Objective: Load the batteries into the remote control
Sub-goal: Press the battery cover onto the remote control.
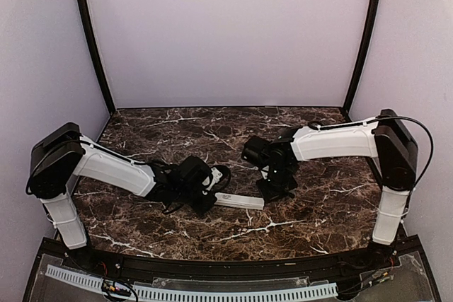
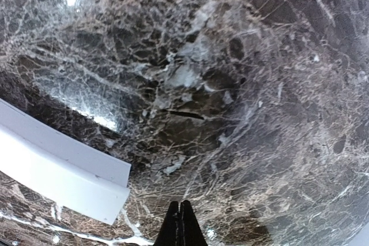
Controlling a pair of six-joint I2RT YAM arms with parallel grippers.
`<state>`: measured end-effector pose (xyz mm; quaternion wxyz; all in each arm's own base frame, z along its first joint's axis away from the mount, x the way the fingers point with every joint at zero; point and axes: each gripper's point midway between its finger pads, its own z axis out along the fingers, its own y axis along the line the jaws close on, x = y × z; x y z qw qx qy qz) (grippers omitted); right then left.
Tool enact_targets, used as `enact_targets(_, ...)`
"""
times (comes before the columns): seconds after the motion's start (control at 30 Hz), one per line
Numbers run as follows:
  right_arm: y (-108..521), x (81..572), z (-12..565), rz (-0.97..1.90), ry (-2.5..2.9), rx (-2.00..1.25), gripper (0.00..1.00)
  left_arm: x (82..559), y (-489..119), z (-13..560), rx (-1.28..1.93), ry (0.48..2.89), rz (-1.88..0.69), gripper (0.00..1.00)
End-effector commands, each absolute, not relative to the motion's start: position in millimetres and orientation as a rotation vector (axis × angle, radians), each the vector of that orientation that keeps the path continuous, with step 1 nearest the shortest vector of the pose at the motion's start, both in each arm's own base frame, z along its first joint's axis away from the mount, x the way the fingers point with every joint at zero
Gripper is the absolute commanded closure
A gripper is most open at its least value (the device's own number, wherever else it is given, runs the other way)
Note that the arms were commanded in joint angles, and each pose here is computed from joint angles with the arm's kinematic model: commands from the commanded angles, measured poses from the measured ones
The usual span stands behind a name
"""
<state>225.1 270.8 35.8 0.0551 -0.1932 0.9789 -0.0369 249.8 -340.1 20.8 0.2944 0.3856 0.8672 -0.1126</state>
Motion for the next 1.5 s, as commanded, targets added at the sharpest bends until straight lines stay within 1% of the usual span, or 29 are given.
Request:
enact_targets(0.0,267,239,59,-0.100,2.893,-0.572,1.00,245,-329,27,1.016,2.321,-0.269,1.00)
enact_targets(0.13,287,246,76,0.043,2.823,-0.626,1.00,246,-325,35,0.996,2.304,-0.256,1.00)
enact_targets(0.37,375,234,112,0.667,2.590,-0.892,1.00,247,-323,41,0.973,2.288,-0.267,1.00)
enact_targets(0.53,404,229,119,0.862,2.437,-1.025,0.99,248,-317,47,0.931,2.280,-0.262,1.00)
enact_targets(0.63,413,230,140,0.914,2.207,-1.129,0.65,251,-308,53,0.884,2.260,-0.240,0.92)
enact_targets(0.67,415,229,146,0.920,2.124,-1.172,0.44,252,-307,60,0.857,2.248,-0.250,0.90)
enact_targets(0.7,416,227,150,0.914,2.051,-1.222,0.26,257,-302,63,0.825,2.244,-0.237,0.85)
enact_targets(0.73,419,225,151,0.898,1.986,-1.269,0.18,259,-300,69,0.791,2.236,-0.246,0.79)
enact_targets(0.77,420,224,149,0.868,1.929,-1.326,0.11,264,-295,77,0.750,2.222,-0.239,0.75)
enact_targets(0.8,421,223,145,0.836,1.888,-1.383,0.06,267,-290,78,0.713,2.229,-0.234,0.68)
enact_targets(0.83,422,223,138,0.803,1.864,-1.434,0.02,270,-286,84,0.678,2.216,-0.229,0.64)
enact_targets(0.87,423,224,131,0.768,1.854,-1.473,0.02,270,-281,84,0.647,2.224,-0.227,0.57)
enact_targets(0.9,424,226,122,0.734,1.854,-1.510,0.01,274,-276,89,0.611,2.215,-0.226,0.53)
enact_targets(0.93,425,227,112,0.699,1.854,-1.546,0.01,276,-269,88,0.576,2.225,-0.218,0.47)
enact_targets(1.0,426,229,93,0.650,1.874,-1.603,0.01,279,-260,90,0.526,2.226,-0.215,0.41)
enact_targets(1.17,434,234,67,0.567,1.908,-1.663,0.05,283,-249,94,0.481,2.212,-0.212,0.37)
enact_targets(1.47,441,227,32,0.447,1.939,-1.746,0.20,285,-250,91,0.485,2.209,-0.219,0.37)
